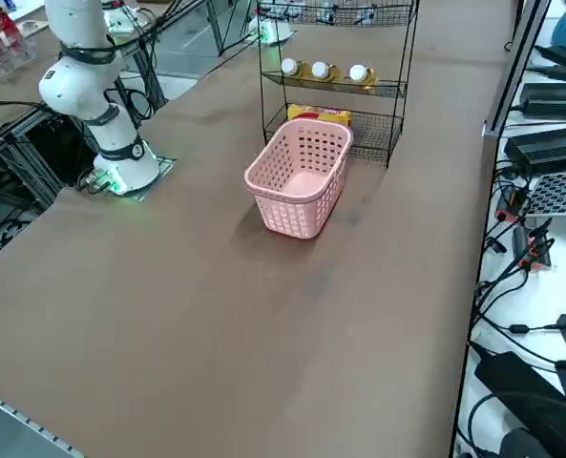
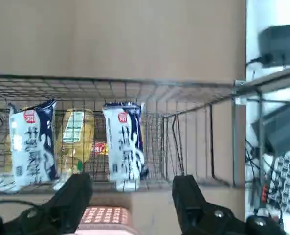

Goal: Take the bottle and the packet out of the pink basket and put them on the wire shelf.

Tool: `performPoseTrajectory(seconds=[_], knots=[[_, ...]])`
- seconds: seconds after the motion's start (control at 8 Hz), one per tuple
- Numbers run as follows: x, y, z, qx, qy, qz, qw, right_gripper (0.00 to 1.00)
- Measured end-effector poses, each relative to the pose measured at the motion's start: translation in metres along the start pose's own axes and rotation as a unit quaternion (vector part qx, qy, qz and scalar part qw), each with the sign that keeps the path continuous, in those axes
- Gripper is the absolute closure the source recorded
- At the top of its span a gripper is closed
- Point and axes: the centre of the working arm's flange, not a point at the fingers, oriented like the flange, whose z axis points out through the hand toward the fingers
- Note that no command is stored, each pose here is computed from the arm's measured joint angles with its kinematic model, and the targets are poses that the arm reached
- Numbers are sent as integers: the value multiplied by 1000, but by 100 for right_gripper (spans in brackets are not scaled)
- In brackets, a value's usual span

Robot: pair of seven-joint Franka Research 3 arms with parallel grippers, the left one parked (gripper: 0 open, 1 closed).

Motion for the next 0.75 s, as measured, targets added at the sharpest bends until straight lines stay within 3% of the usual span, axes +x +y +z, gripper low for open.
performPoseTrajectory(seconds=[0.5, 0.75], knots=[[-97, 2, -66, 13, -28, 128, 991, 0], [-144, -5, -73, 19, -57, 225, 973, 0]])
